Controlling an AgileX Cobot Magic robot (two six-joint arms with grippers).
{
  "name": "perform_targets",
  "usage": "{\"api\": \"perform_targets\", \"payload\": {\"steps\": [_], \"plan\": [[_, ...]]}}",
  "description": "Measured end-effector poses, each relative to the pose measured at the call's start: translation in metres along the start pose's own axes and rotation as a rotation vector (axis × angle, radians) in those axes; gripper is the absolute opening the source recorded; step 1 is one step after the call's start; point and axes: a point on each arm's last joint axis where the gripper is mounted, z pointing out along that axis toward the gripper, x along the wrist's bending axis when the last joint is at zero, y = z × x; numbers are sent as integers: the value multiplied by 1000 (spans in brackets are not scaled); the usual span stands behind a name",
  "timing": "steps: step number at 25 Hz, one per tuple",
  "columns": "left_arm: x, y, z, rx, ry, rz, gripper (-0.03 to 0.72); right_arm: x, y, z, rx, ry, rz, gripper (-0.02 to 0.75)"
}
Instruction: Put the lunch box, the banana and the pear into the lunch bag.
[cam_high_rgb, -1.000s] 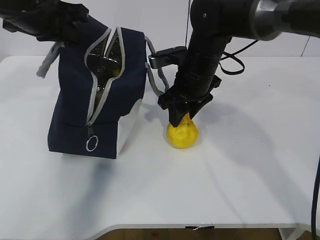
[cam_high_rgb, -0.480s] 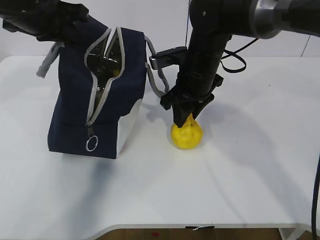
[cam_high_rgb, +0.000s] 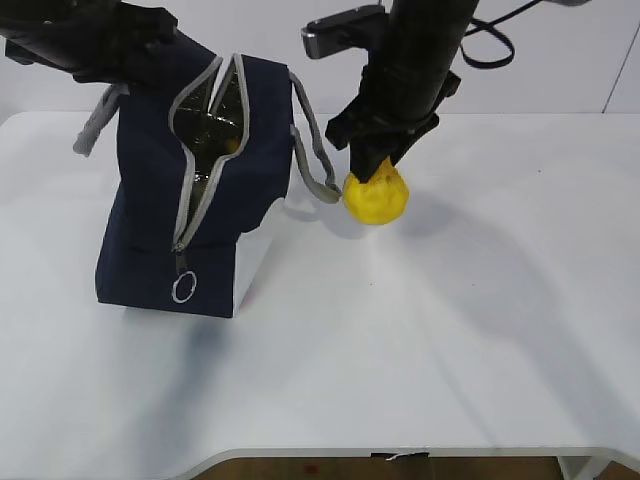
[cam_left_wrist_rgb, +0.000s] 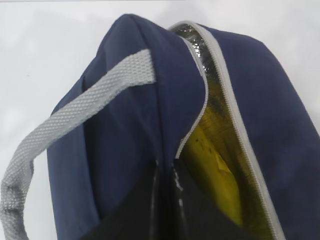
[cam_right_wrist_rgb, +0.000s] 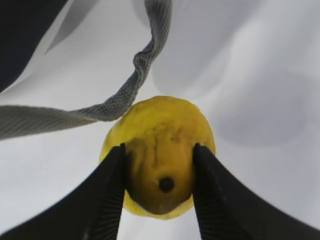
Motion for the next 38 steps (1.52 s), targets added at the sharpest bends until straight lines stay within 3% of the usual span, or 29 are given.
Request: {"api": "perform_targets", "payload": {"steps": [10,16,20,26,32,38], "plan": [[-1,0,0,0,-14,-23,-5,2,-1,-92,-196,-43,-5,319],[-4,1,0,-11,-48,-80,-5,16,7,-119,-310,108,24,320],[-6,1,0,-13,-65,-109,-5,25,9,-122,-345,204,5,320],[-8,2,0,-16,-85,-144,-5,30,21,-120,-450,269,-19,320],[-9,2,0,-15,-98,-165,-5,35,36,-82,-460,376,-28,320],[-9,2,0,-13,-100,-170,-5,33,48,-39,-464,395,-24,321]]}}
